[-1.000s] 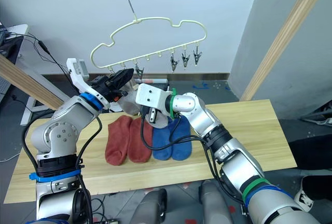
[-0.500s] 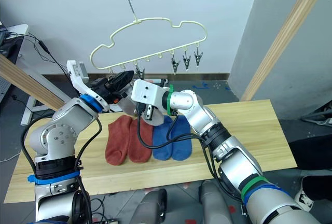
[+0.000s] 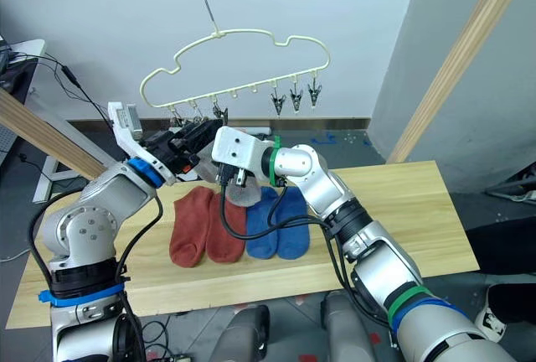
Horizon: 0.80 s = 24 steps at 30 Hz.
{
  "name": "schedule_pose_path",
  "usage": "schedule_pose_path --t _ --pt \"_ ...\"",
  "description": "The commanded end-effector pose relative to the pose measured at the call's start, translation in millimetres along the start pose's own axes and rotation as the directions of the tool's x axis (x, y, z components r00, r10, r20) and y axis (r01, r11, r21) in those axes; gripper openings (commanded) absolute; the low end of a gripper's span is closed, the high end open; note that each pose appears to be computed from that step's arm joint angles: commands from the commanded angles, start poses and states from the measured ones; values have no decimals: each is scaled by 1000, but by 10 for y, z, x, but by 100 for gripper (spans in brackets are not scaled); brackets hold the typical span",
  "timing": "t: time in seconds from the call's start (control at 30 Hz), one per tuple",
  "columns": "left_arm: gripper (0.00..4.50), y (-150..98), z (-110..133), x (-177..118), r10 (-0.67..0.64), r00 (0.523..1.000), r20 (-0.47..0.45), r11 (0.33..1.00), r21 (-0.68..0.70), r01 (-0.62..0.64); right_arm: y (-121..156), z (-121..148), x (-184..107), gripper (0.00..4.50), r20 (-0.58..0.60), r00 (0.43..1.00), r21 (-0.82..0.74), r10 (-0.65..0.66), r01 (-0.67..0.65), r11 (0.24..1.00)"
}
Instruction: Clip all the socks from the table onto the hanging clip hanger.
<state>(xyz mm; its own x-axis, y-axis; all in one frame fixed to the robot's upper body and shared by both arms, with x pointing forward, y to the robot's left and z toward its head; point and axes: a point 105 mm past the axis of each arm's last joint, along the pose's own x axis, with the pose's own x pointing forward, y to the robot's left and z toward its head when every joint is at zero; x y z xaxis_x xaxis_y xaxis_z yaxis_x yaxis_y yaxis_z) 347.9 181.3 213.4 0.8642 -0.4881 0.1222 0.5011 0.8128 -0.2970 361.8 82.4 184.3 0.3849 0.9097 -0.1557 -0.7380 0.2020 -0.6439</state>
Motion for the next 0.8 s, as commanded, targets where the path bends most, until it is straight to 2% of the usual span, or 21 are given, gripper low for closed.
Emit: schedule_pose_path --t 0.03,0.1,0.2,0.4,0.5,0.67,0.8 --pt "228 -36 131 -58 18 999 49 981 191 -27 -7 141 -11 244 41 999 -52 -14 16 999" --pt "228 -49 143 -65 24 998 65 954 297 -42 -1 110 -60 244 35 999 -50 -15 17 999" --pt "228 -69 135 -70 29 995 91 928 368 -60 6 44 -213 244 21 1000 -54 -15 16 998" --pt "228 -296 -51 2 -49 993 105 839 544 -17 -69 5 -615 244 -3 998 -13 -55 55 998" --pt "228 -347 -162 39 -50 992 119 828 560 -26 -109 14 -781 244 -17 997 20 -71 72 997" --pt "228 -241 -242 125 46 979 198 790 593 -157 -193 0 -1077 244 -51 992 68 -117 120 990" --pt "228 -125 -218 200 125 949 289 774 570 -276 -170 46 -1378 244 -38 994 183 -106 111 977"
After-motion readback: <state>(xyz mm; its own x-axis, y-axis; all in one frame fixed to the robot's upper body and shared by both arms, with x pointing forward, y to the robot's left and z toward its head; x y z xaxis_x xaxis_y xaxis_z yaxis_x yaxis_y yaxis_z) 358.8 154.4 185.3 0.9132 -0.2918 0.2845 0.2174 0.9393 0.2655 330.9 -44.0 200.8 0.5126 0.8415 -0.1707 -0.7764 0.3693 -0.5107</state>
